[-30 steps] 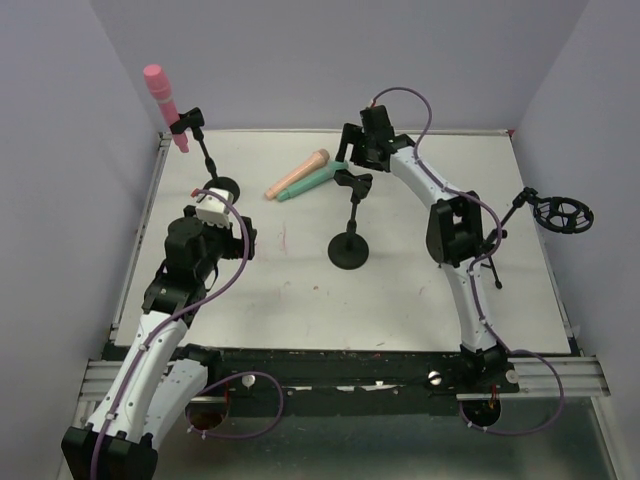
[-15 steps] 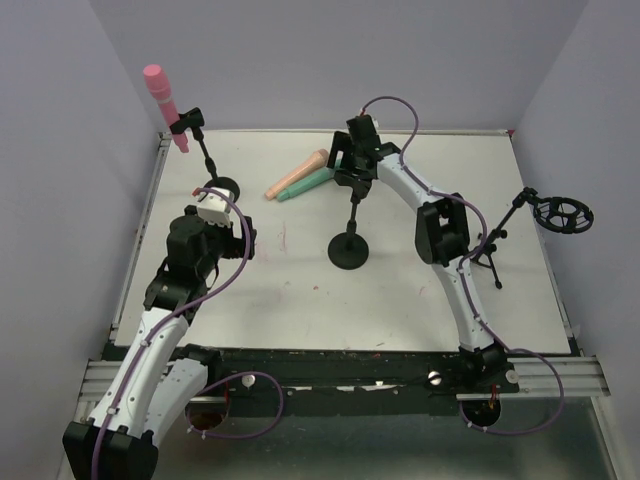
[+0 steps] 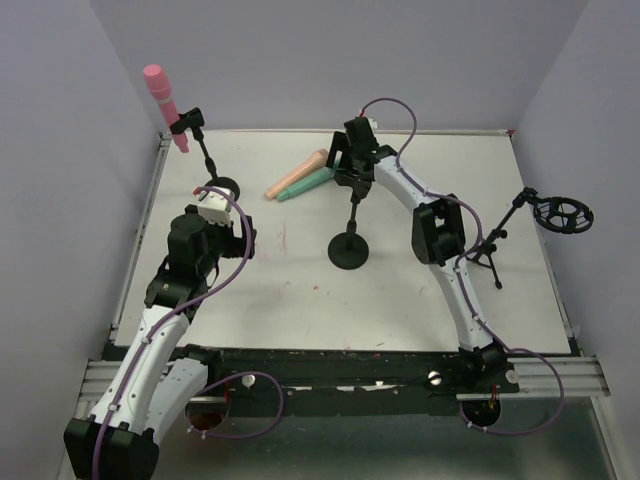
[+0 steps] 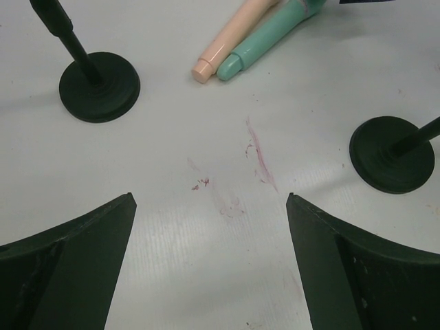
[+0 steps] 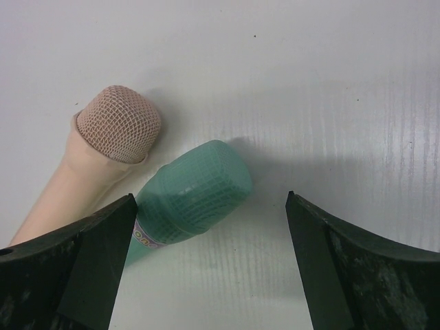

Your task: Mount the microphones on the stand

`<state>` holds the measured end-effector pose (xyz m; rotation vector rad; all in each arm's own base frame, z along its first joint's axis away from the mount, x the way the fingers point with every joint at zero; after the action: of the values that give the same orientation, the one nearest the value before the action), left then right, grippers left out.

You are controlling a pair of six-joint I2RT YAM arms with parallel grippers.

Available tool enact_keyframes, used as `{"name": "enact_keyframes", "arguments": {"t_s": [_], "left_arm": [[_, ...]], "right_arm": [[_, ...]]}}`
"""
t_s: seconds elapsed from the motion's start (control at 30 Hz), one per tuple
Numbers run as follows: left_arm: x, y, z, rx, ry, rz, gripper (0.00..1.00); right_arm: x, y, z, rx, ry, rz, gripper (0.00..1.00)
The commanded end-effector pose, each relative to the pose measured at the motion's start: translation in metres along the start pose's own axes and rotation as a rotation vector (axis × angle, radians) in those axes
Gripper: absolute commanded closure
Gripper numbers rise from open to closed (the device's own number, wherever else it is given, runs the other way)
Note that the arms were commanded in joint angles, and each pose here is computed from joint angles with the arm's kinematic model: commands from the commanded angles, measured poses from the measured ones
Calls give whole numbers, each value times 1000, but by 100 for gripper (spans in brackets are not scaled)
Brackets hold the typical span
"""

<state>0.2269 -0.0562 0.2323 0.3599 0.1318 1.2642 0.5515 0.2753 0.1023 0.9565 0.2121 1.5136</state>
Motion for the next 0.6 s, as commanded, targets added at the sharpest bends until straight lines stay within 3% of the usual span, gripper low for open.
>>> {"name": "enact_keyframes", "arguments": {"t_s": [0.0,0.27,0.57], "left_arm": [[4,2,16,-52,-14,14,1],[4,3,17,-57,-13,13,1],[4,6,20,-74,-15,7,1]], "right_arm": [[1,-9,-2,-44,18,-21,4],[-7,-4,-12,-6,35,-29,9],[-15,30,-17,22,81,0,11]]}}
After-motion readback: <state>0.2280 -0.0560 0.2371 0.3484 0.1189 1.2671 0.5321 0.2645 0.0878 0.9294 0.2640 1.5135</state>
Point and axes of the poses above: each gripper's point midway between its finger pads, its own y axis back along the fingers, its own x axis along the line the jaws close on, z = x × y, the point moved 7 cm from there along y, back along the fingers, and after that the axes turned 9 degrees about -y, right-handed, at the moved point
